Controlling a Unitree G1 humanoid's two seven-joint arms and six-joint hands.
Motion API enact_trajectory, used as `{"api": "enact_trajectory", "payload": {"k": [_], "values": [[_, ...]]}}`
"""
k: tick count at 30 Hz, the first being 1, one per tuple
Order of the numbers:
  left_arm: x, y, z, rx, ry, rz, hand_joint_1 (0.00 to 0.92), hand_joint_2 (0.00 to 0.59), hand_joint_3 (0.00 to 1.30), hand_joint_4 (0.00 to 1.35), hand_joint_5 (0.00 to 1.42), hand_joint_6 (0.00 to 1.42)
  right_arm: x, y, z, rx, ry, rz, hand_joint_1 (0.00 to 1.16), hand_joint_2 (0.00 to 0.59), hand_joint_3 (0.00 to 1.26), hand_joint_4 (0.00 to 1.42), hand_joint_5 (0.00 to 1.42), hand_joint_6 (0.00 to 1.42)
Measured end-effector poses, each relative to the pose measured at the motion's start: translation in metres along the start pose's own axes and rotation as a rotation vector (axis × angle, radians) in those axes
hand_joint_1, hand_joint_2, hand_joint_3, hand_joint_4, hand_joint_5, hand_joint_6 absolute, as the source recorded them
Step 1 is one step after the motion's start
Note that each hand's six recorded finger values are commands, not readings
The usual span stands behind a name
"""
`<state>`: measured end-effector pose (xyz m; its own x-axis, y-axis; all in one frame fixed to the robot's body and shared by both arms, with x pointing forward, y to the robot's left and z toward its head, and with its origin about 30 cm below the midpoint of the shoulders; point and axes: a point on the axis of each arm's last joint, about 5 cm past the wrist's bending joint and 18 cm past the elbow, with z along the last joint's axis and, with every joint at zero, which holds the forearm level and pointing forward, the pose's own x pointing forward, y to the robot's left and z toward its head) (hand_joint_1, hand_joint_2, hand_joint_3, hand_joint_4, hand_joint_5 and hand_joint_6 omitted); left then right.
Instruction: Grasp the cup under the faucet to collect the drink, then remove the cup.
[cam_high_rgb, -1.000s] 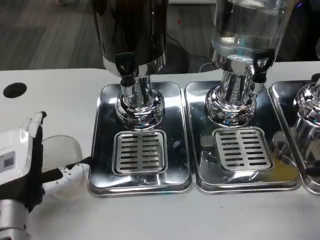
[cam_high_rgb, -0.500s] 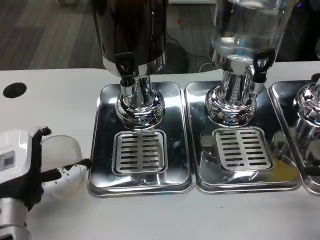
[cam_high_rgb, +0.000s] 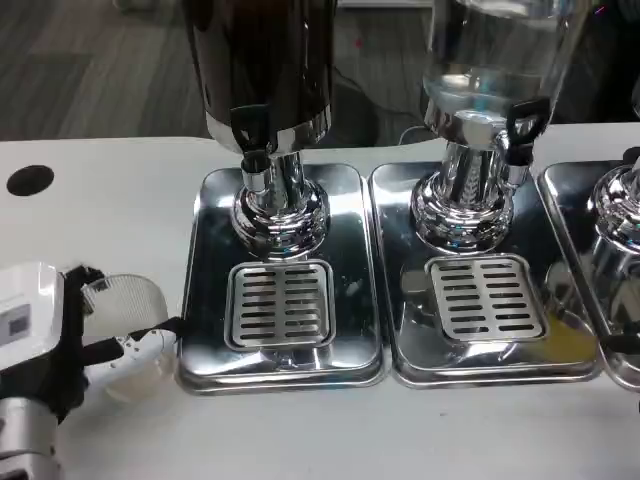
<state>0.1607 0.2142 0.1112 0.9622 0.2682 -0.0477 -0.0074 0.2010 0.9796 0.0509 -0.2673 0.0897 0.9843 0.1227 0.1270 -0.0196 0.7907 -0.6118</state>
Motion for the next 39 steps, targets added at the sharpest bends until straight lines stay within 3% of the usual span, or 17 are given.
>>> {"api": "enact_trajectory", "payload": {"k": [14, 22, 27, 30, 39], "values": [[-0.008, -0.002, -0.0029, -0.022, -0.009, 0.048, 0.342, 0.109, 0.55, 0.63, 0.90, 1.07, 0.001, 0.0024, 0.0002, 0.008, -0.015, 0.016, 0.46, 0.467, 0.31, 0.18, 0.11, 0.01], [-0.012, 0.012, 0.0016, -0.063, -0.043, 0.126, 0.341, 0.110, 0.55, 0.63, 0.91, 1.09, -0.001, 0.0045, -0.0004, 0.017, -0.020, 0.031, 0.46, 0.467, 0.31, 0.18, 0.11, 0.01], [-0.003, 0.018, 0.0089, -0.089, -0.054, 0.153, 0.341, 0.111, 0.55, 0.63, 0.91, 1.10, -0.005, 0.0049, 0.0001, 0.026, -0.024, 0.033, 0.46, 0.467, 0.31, 0.18, 0.11, 0.01], [0.007, 0.020, 0.0191, -0.104, -0.078, 0.159, 0.341, 0.111, 0.55, 0.63, 0.91, 1.10, -0.009, 0.0050, -0.0009, 0.037, -0.022, 0.031, 0.46, 0.467, 0.31, 0.18, 0.11, 0.01], [0.022, 0.006, 0.0411, -0.120, -0.103, 0.093, 0.341, 0.111, 0.55, 0.63, 0.91, 1.08, -0.022, -0.0013, -0.0031, 0.047, -0.015, 0.018, 0.46, 0.463, 0.31, 0.18, 0.11, 0.01]]}}
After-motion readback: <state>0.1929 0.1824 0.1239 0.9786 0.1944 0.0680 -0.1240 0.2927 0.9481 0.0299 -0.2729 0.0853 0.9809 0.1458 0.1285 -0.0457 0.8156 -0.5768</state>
